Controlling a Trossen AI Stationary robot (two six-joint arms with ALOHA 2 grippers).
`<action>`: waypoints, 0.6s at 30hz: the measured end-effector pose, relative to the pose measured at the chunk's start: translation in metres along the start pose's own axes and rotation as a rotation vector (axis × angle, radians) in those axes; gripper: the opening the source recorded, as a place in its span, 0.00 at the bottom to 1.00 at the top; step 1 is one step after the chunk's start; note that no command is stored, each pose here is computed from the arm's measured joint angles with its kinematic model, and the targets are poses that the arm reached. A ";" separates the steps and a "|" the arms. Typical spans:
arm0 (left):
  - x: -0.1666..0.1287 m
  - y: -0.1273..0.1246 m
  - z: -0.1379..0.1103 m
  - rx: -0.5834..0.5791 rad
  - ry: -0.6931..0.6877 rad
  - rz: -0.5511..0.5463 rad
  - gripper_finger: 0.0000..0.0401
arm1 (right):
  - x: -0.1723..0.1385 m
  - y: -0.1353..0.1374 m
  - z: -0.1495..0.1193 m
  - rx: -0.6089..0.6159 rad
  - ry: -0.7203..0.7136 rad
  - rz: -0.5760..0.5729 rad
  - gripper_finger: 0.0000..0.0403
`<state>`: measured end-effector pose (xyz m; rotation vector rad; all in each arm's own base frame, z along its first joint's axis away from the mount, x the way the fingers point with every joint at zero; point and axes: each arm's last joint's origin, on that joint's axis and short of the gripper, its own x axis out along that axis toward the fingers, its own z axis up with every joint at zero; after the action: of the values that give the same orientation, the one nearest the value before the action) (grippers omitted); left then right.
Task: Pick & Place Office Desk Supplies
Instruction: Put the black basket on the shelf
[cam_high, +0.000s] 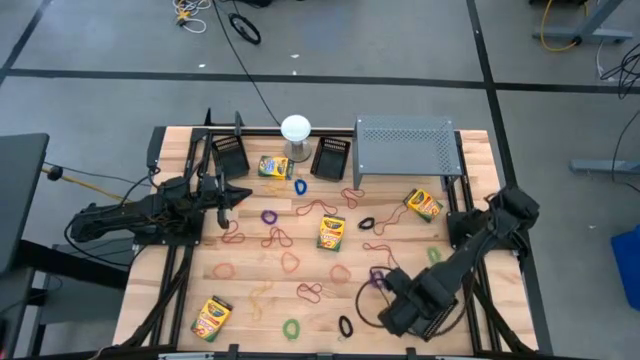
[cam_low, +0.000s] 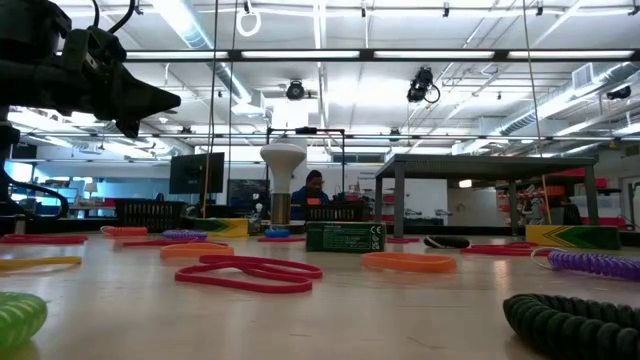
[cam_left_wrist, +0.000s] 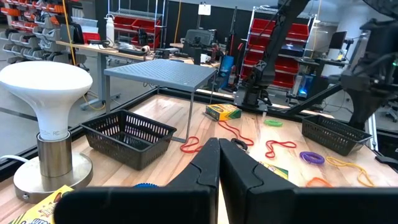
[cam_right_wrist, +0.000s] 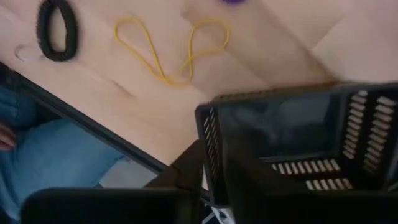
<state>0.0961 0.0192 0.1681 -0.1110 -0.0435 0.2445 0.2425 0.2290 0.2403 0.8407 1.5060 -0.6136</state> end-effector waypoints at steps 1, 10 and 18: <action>0.000 0.000 0.000 0.000 0.000 0.000 0.02 | 0.003 0.000 -0.003 0.004 0.001 -0.010 0.22; 0.000 0.000 0.000 0.000 0.000 0.000 0.02 | 0.034 0.013 -0.016 -0.042 0.068 -0.035 0.40; 0.000 0.000 0.000 0.000 0.000 0.000 0.02 | 0.050 0.018 -0.014 -0.051 0.101 -0.069 0.43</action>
<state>0.0961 0.0192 0.1682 -0.1109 -0.0439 0.2445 0.2486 0.2586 0.1940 0.7927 1.6417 -0.5879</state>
